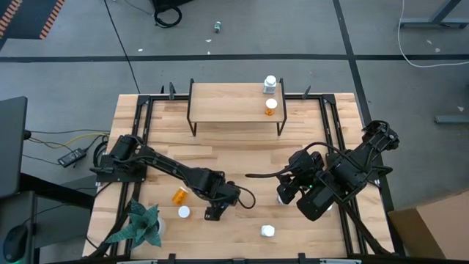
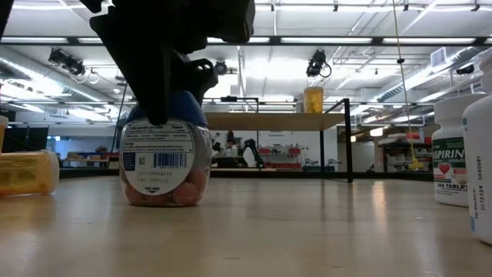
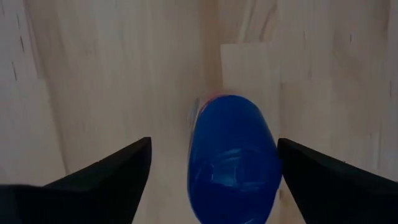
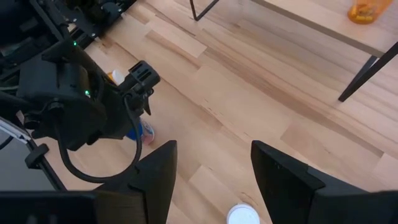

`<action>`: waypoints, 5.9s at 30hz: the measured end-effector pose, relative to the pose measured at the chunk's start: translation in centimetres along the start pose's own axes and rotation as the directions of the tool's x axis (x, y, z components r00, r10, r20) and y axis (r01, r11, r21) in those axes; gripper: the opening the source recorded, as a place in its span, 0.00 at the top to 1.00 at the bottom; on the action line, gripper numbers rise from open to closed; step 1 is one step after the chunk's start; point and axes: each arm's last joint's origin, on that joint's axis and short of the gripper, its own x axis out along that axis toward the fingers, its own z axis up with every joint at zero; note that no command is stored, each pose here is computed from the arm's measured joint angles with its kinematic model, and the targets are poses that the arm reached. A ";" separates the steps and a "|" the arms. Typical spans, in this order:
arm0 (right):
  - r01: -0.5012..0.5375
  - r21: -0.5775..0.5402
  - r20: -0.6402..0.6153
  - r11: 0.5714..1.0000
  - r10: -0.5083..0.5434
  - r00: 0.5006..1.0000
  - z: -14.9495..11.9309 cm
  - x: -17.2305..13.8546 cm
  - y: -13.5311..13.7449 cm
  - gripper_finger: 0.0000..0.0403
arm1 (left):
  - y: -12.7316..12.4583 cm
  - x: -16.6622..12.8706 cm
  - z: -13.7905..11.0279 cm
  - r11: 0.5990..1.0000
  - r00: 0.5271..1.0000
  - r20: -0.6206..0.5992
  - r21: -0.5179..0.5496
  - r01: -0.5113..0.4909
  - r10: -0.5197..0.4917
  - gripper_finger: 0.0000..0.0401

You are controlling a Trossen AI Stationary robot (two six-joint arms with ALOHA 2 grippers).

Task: Pick and place medicine bottles onto shelf by color
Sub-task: Put the transparent pill bottle on the shelf, then put the top white medicine bottle on the shelf

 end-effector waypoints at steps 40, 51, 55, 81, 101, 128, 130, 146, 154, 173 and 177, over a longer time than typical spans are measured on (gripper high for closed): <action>0.000 0.027 -0.011 1.000 0.001 1.000 0.0 0.0 0.0 0.47 | 10.9 -13.0 4.0 0.989 0.986 0.095 -0.066 -0.129 0.135 0.51; 0.005 0.046 0.034 0.999 -0.007 0.999 0.3 0.1 0.0 0.47 | 23.3 -18.9 2.3 0.951 0.929 0.206 -0.111 -0.289 0.307 0.48; 0.032 0.076 0.090 0.997 -0.038 0.995 1.3 0.9 -0.2 0.47 | 26.7 -19.5 0.8 0.939 0.922 0.185 -0.114 -0.325 0.341 0.50; 0.112 0.090 -0.048 0.990 -0.108 0.993 13.2 9.5 -4.4 0.47 | 34.7 -19.8 -4.9 0.830 0.901 -0.009 -0.386 -0.403 0.433 0.46; 0.106 0.031 -0.045 0.994 -0.104 0.994 13.2 9.5 -4.3 0.47 | 37.2 -20.0 -8.3 0.738 0.921 -0.111 -0.566 -0.368 0.374 0.47; 0.117 0.066 -0.008 0.991 -0.117 0.993 13.4 9.5 -4.3 0.47 | 37.5 -19.9 -7.8 0.763 0.929 -0.039 -0.558 -0.327 0.369 0.45; 0.117 0.066 -0.008 0.991 -0.117 0.993 13.4 9.5 -4.3 0.47 | 37.8 -19.5 -7.7 0.771 0.931 -0.043 -0.548 -0.325 0.362 0.45; 0.111 0.080 -0.004 0.991 -0.111 0.994 13.4 9.5 -4.2 0.47 | 38.2 -18.4 -7.2 0.767 0.936 -0.053 -0.558 -0.316 0.347 0.45; 0.118 0.080 0.006 0.990 -0.118 0.993 13.4 9.5 -4.2 0.47 | 38.1 -18.2 -7.4 0.753 0.931 -0.096 -0.562 -0.343 0.352 0.34; 0.121 0.080 0.012 0.989 -0.122 0.992 13.4 9.5 -4.2 0.47 | 36.8 -20.4 -7.7 0.743 0.914 -0.063 -0.561 -0.364 0.400 0.16; 0.118 0.083 0.013 0.990 -0.119 0.993 13.5 9.5 -4.2 0.47 | 36.1 -21.4 -7.9 0.731 0.903 -0.054 -0.568 -0.379 0.426 0.16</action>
